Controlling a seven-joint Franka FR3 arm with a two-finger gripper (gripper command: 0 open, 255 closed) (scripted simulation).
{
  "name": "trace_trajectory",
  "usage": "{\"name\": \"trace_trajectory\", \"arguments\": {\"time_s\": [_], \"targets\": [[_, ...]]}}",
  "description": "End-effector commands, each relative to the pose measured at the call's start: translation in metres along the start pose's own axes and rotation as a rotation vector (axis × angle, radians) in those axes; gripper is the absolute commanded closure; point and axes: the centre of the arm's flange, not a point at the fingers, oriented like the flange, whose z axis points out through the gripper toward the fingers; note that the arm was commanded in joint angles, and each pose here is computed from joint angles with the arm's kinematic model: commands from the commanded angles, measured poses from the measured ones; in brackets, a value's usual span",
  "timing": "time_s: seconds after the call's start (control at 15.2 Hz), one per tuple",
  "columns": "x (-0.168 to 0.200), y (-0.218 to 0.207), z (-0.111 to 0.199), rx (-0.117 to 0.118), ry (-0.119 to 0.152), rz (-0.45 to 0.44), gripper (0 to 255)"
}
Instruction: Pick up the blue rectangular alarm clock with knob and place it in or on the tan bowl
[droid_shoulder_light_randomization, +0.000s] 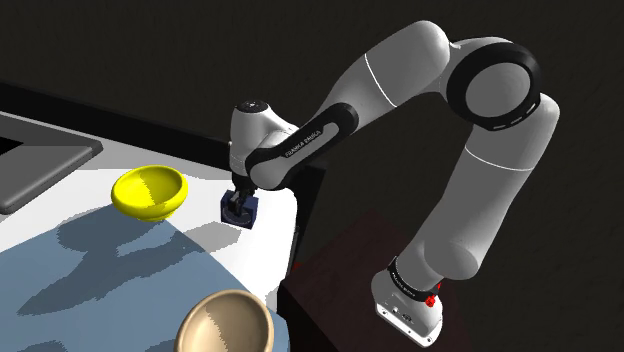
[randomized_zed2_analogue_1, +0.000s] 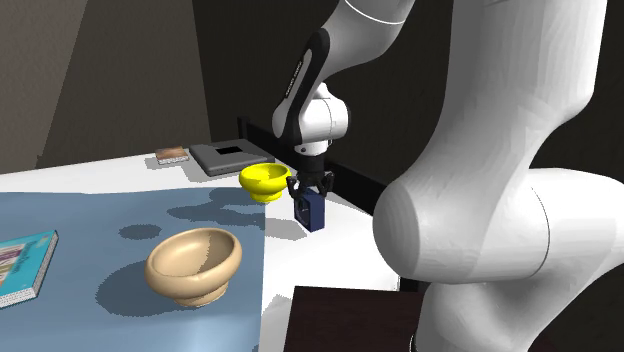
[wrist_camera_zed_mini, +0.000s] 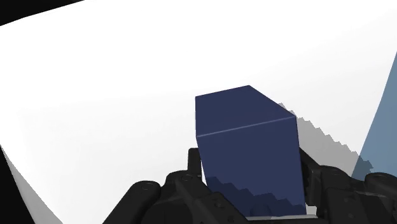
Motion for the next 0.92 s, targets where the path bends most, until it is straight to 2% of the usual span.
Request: {"name": "trace_trajectory", "arguments": {"time_s": [0.0, 0.33, 0.86], "targets": [[0.000, 0.001, 0.000, 0.000, -0.001, 0.001, 255], [0.000, 0.001, 0.000, 0.000, -0.001, 0.001, 255], [0.000, 0.001, -0.042, 0.000, -0.001, 0.001, 255]]}}
